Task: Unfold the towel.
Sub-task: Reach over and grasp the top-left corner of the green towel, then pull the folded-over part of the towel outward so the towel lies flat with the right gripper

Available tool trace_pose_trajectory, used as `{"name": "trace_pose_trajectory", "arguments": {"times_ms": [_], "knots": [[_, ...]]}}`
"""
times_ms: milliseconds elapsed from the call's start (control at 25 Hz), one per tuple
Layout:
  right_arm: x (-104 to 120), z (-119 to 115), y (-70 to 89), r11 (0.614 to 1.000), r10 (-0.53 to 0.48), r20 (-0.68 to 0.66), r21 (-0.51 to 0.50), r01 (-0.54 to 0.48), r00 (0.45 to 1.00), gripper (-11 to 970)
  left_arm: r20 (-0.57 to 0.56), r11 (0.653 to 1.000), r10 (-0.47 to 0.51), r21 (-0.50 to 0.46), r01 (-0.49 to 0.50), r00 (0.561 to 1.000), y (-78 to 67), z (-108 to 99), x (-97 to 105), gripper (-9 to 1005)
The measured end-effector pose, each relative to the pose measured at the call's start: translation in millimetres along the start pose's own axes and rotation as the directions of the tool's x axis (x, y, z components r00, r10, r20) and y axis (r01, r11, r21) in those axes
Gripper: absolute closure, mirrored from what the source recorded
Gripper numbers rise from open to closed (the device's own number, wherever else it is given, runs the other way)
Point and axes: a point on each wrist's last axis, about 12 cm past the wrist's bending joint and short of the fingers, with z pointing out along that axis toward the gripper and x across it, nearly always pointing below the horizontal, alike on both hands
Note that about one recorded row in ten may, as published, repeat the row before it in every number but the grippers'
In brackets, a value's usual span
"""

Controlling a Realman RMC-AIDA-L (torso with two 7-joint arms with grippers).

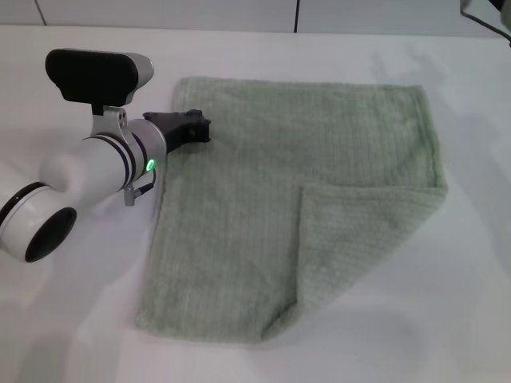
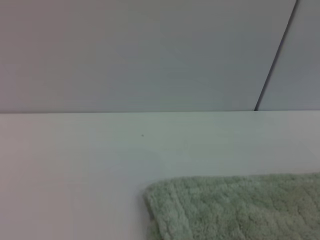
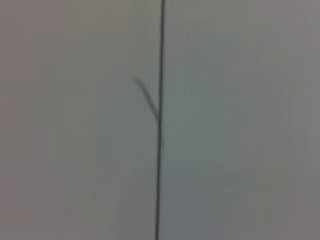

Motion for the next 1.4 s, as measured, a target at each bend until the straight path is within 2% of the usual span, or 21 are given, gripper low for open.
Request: {"name": "trace_pose_trajectory", "arguments": {"times_ms": [240,360,560,760,1040,1400], "knots": [[-21.3,7.9,12.4,0.993,-0.101,-0.123,-0.069,0.093,0.987,373,0.0,1.0,-0.001,0.0,0.001,1.0,0.1,-0.1,0.3,997],[-26.2,12.0,23.2,0.982,-0.167,-0.185,-0.123,0.146,0.968,373,0.001,1.0,-0.001,0.001,0.001,1.0,-0.1,-0.3,0.0,997],[-33.0,19.9,37.6,0.96,-0.238,-0.299,-0.214,0.179,0.924,373,0.004,1.0,-0.004,0.002,0.004,1.0,0.3,-1.2,-0.1,997],[-36.7,20.1,47.1,0.936,-0.287,-0.372,-0.306,0.176,0.882,373,0.006,1.0,-0.004,0.002,0.004,1.0,0.3,-1.3,-0.5,997],[-44.4,20.4,52.4,0.893,-0.335,-0.438,-0.429,0.134,0.834,373,0.006,1.0,0.0,0.002,0.0,1.0,0.3,-1.3,-0.6,997],[-33.9,24.5,58.3,0.854,-0.403,-0.528,-0.511,0.099,0.748,373,0.006,1.0,-0.001,0.002,0.001,1.0,0.2,-1.1,-1.1,997]]}}
